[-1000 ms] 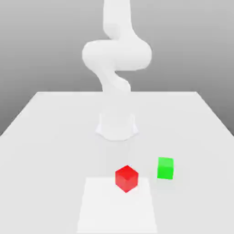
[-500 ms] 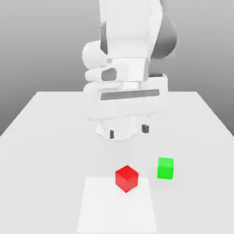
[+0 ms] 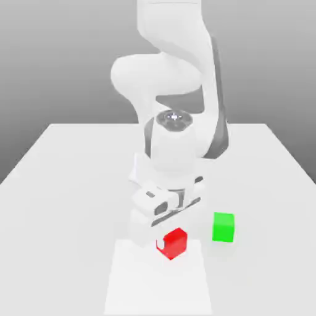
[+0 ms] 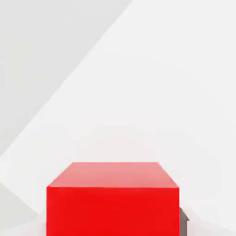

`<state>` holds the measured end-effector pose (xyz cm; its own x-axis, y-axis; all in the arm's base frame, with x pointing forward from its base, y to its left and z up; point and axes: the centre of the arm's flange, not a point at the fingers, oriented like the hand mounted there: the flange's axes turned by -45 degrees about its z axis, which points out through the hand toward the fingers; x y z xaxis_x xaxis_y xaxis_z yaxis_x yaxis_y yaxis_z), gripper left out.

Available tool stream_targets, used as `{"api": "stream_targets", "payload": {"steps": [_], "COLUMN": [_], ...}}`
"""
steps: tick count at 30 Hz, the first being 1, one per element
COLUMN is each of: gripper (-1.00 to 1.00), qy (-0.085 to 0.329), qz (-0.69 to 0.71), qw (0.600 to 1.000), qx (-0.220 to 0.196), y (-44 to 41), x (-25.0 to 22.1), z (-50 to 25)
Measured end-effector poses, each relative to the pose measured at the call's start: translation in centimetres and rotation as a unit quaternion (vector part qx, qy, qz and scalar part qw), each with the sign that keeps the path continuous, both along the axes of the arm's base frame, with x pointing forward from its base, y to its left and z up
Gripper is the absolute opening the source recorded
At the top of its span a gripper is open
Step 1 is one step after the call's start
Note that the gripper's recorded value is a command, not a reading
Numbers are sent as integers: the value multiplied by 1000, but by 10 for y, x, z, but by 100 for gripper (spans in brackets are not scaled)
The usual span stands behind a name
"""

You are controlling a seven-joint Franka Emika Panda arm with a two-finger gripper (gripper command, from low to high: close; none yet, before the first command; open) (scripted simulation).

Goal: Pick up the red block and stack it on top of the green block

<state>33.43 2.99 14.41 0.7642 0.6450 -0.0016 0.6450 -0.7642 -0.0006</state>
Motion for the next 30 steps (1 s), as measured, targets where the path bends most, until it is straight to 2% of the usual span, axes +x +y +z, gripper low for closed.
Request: {"api": "stream_targets", "payload": {"steps": [9,16,24,25,30], "gripper": [-100,-100,-100,100,100], "qy": [0,0,-1,-1,-1], "qz": [2,58,65,64,66], "qw": [1000,998,998,998,998], "qx": [1,2,-2,-1,-1], "y": [5,118,132,131,132], "x": [-1,-56,-65,-66,-67], "z": [61,98,48,40,40]}}
